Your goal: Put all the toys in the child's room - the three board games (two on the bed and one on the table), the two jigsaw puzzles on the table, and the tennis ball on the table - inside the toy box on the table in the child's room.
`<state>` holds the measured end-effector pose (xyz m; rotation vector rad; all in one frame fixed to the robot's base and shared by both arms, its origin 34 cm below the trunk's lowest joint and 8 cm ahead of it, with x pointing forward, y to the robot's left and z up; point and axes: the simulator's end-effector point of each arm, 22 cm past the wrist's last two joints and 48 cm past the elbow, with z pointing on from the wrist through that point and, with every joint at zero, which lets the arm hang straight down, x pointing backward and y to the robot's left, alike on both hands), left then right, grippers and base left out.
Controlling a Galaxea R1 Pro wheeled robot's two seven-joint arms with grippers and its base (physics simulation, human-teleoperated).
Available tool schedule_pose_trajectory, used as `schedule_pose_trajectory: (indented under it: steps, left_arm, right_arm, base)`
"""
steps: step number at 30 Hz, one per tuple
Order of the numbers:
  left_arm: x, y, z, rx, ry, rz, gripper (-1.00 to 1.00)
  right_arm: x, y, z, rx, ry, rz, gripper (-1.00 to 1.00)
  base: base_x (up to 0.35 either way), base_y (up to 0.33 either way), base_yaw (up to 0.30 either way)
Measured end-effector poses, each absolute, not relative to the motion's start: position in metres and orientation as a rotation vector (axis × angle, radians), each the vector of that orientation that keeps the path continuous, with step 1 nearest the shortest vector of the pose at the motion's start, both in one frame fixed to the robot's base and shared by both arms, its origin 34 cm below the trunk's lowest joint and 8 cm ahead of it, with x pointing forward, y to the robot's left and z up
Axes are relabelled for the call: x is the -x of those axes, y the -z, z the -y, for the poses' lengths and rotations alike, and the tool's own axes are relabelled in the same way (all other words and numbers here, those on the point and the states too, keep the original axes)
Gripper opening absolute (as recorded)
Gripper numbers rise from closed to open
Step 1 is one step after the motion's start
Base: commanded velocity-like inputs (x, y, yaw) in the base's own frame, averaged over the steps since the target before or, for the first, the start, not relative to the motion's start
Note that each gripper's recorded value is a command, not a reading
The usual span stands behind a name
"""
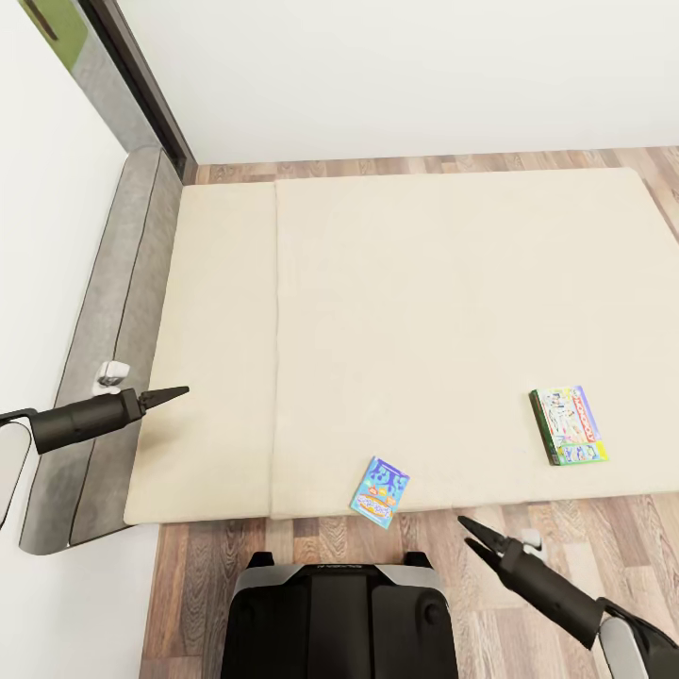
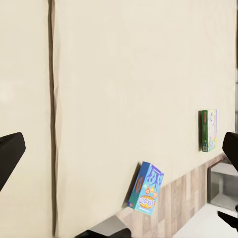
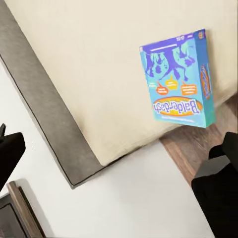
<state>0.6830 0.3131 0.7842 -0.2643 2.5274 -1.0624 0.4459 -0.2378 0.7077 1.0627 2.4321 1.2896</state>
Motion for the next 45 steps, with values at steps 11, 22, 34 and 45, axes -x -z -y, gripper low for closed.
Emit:
schedule_pose_trajectory:
  steps: [11, 22, 34, 45]
  left_arm:
    - [-0.683, -0.787, -0.311, 0.261, 1.083, -2.517, 1.0]
    - [-0.683, -0.787, -0.311, 0.261, 1.085, -2.516, 1.0]
    - [-0.683, -0.788, -0.31, 0.263, 1.088, -2.514, 1.0]
    - [-0.683, -0.788, -0.31, 0.263, 1.093, -2.512, 1.0]
  right_arm:
    - [-0.396, -0.672, 0.264, -1.099, -1.154, -2.442, 1.0]
    - [-0.384, -0.66, 0.263, -1.093, -1.102, -2.437, 1.0]
    - [-0.376, -0.641, 0.226, -0.978, -1.143, -2.511, 1.0]
    - [-0.397, -0.635, 0.212, -0.884, -1.157, -2.494, 1.0]
  base:
    - [0.0, 0.0, 0.0]
    - [0.0, 0.0, 0.0]
    - [0.0, 0.0, 0.0]
    - [0.0, 0.0, 0.0]
